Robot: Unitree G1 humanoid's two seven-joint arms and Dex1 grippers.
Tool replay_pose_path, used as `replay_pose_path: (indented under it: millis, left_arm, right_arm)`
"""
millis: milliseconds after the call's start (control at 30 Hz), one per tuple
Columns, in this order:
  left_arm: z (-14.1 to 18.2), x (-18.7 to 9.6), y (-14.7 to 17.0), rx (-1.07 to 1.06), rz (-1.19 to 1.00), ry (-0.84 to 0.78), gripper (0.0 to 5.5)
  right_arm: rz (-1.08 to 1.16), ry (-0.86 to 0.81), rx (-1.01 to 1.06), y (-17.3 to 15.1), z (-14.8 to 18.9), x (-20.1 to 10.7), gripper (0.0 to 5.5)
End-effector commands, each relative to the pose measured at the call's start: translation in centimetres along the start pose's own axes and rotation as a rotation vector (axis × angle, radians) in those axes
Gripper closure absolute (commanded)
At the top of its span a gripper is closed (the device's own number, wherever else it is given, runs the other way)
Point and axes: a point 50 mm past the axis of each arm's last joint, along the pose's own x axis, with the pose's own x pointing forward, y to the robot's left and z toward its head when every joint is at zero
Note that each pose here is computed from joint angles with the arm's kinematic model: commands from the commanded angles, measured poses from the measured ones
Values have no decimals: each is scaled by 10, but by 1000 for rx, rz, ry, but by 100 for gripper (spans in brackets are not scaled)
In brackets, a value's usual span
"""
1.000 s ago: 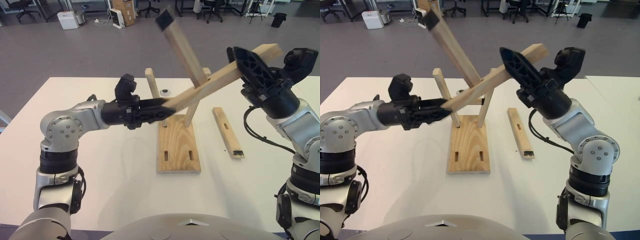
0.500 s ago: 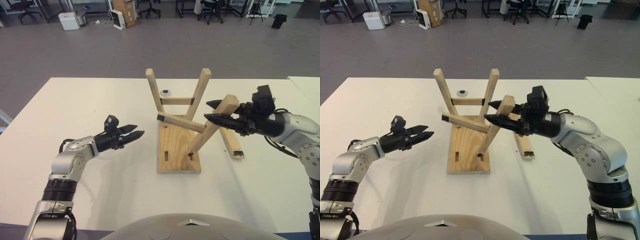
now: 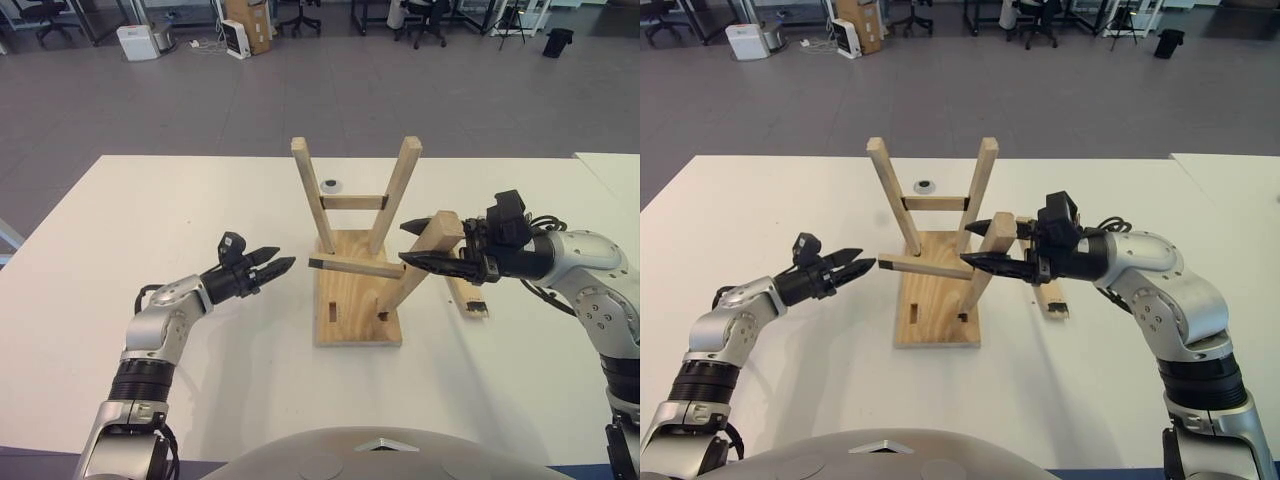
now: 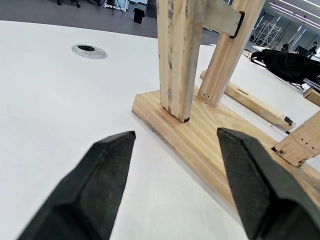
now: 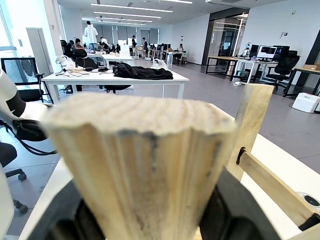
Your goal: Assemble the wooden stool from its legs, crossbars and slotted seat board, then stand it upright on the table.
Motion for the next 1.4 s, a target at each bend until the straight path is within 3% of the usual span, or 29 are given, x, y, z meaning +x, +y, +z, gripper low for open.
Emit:
replay_pose_path:
  millis: [33, 1000, 1400]
  left_arm:
    - [7, 3, 1, 35, 3, -10, 249]
    - [-17, -3, -11, -54, 24, -4, 249]
    - [-19, 1, -15, -53, 11, -2, 249]
  right_arm:
    - [19, 23, 9, 1, -1, -1, 343]
    - [19, 63, 22, -2, 3, -16, 346]
    - [120, 216, -15, -18, -8, -11, 346]
